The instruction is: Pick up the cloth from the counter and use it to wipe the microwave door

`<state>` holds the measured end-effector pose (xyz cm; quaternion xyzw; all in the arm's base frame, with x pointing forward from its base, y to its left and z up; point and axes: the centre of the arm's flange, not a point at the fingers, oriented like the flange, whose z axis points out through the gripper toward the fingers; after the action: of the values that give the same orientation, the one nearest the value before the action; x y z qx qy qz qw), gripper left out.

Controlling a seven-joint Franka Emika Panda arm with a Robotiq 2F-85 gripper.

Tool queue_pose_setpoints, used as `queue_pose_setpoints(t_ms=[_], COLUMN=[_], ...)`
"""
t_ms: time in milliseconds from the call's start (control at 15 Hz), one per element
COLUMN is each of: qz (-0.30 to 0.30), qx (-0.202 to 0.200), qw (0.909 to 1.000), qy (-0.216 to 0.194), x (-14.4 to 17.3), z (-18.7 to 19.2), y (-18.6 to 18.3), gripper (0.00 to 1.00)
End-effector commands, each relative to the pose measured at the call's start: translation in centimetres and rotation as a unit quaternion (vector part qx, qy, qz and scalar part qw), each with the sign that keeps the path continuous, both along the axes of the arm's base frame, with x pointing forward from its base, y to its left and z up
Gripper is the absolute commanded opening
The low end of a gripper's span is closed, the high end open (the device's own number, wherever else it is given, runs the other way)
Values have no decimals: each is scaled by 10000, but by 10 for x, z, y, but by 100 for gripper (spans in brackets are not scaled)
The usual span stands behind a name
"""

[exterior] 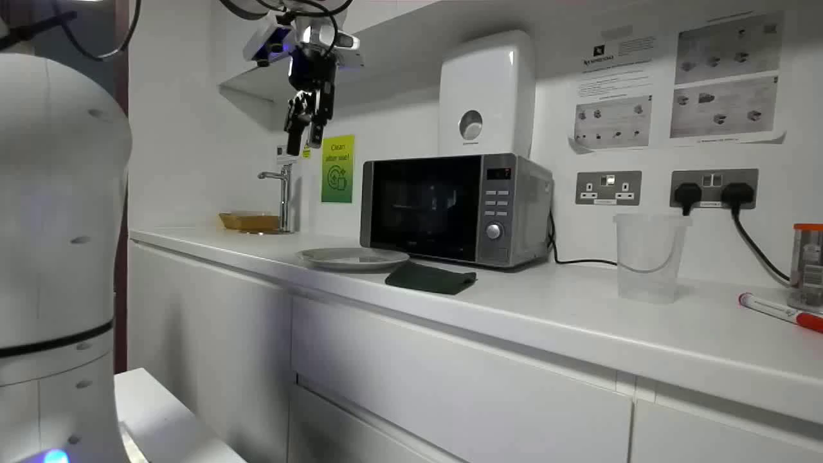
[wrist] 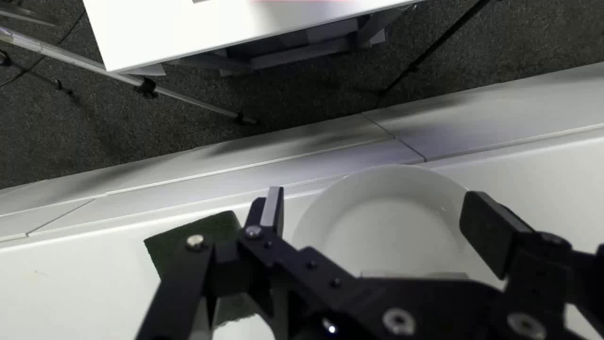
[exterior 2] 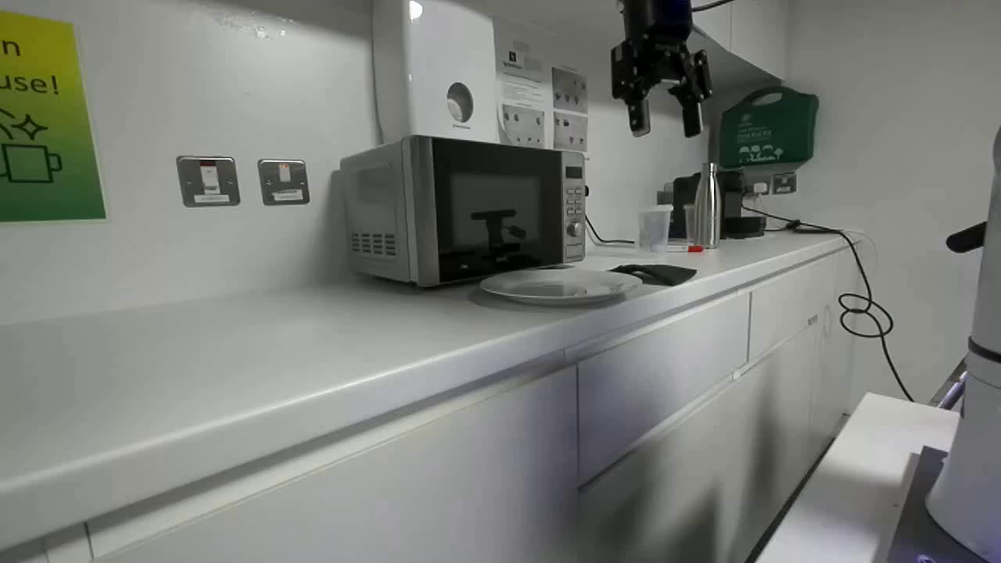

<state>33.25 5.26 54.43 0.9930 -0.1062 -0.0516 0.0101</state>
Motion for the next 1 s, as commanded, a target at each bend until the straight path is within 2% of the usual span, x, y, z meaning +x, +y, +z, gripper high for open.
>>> queue_pose_setpoints(t_ms=[0,600,933], qz=[0,0,-137], qx=[0,0,-327], qw=[10000,10000,9994], qy=[-1,-2,55], x=[0,0,10], z=[0,0,-37], y=[0,0,-13], gripper=[100,100,100])
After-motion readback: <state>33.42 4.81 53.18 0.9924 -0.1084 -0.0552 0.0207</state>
